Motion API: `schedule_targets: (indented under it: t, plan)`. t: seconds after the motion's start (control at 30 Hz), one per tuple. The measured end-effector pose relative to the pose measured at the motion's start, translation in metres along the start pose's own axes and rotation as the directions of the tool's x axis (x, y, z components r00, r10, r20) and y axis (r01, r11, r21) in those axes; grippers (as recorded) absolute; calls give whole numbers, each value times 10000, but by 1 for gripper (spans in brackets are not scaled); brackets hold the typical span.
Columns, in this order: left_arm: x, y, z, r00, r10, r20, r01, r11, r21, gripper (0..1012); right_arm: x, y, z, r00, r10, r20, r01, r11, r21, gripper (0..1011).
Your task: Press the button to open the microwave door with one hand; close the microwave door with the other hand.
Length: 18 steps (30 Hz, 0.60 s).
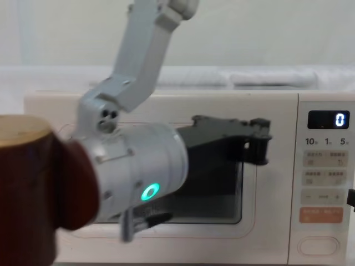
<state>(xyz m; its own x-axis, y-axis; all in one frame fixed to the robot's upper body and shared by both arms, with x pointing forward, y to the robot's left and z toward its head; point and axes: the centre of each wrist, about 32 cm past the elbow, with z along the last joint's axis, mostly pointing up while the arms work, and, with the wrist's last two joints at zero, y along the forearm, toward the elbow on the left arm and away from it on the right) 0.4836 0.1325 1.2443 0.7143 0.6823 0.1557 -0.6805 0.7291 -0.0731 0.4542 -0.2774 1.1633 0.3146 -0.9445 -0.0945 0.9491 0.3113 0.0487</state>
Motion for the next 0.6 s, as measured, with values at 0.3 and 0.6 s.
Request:
schedule_targets:
  t: [0.3, 0.6]
  plan:
    - [-66, 469, -119, 9926, 1153, -383, -1144, 9931, 258, 0, 0, 0, 0, 10000, 0, 0, 0, 10000, 0, 1003]
    - [-14, 860, -272, 9518, 3013, -575, -2997, 9534, 343, 0, 0, 0, 0, 10000, 0, 0, 0, 10000, 0, 1002]
